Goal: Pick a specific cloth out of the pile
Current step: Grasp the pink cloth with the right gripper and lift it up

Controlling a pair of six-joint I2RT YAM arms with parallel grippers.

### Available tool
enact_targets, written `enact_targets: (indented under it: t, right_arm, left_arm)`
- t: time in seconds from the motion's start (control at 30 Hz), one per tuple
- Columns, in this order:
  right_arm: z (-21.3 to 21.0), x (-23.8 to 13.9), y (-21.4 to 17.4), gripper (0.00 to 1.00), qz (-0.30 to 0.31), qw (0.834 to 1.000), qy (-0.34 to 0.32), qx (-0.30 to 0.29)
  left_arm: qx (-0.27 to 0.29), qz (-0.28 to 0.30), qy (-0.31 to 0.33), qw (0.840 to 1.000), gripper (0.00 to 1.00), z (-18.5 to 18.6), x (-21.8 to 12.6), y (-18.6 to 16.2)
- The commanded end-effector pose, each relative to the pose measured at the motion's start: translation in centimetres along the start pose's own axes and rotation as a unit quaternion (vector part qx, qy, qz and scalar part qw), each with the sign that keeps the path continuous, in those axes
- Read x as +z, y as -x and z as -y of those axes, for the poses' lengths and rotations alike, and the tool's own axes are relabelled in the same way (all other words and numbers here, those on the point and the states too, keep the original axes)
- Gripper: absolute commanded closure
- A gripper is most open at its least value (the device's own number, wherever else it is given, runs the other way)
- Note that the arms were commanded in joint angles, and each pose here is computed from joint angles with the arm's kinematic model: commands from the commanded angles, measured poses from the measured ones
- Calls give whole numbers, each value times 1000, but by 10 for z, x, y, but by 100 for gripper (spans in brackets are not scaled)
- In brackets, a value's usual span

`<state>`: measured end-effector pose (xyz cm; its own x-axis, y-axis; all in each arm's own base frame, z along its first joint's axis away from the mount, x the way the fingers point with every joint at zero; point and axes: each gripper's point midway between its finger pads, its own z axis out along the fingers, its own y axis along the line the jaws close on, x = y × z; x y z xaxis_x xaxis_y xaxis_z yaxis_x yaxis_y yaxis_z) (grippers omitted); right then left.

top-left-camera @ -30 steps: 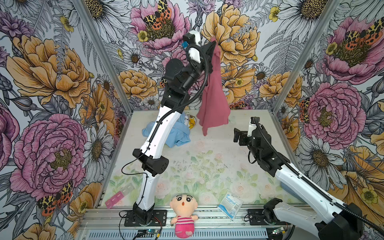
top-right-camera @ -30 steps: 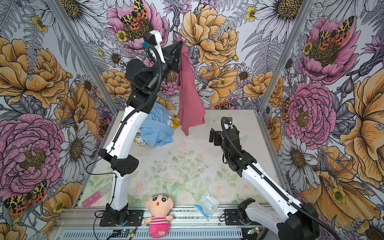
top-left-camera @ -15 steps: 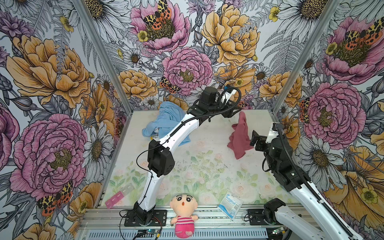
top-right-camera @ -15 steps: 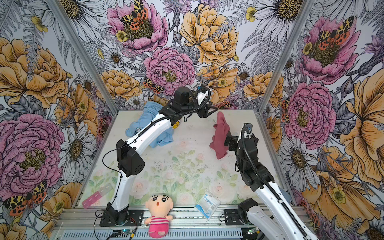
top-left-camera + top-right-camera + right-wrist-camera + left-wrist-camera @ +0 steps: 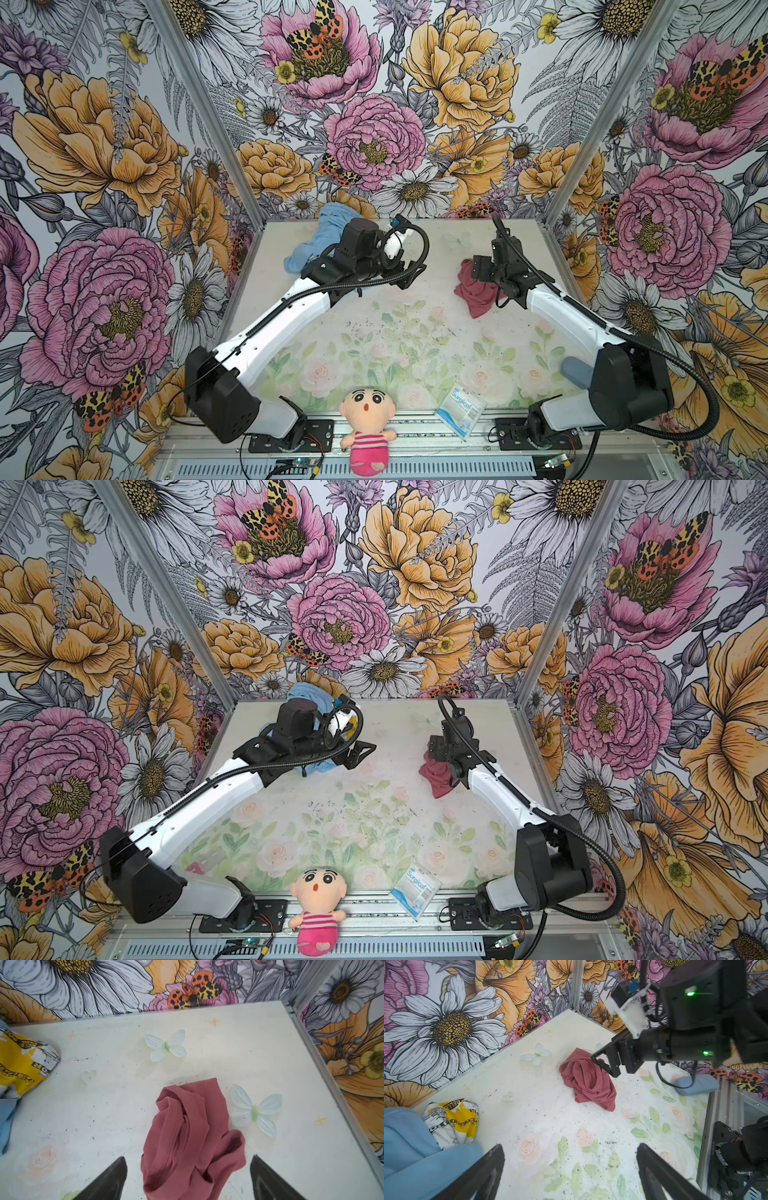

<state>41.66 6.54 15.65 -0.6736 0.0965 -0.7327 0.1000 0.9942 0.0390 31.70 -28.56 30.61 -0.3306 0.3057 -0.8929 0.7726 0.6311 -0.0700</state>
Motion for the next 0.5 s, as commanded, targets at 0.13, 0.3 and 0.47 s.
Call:
enact_targets:
  t: [0.13,0.3,0.47]
  right_arm:
    - [-15,39,-11,16,-51,998,23,39]
    - [-21,53,-32,26,-95,993,32,59]
    - [-20,59,-47,72,-116,991,31,57]
  left_arm:
    - [-16,-9,46,999,1,-9,-12,-32]
    - [-10,-5,53,999,1,-14,-11,-28]
    - [-3,1,49,999,1,-15,-6,-21]
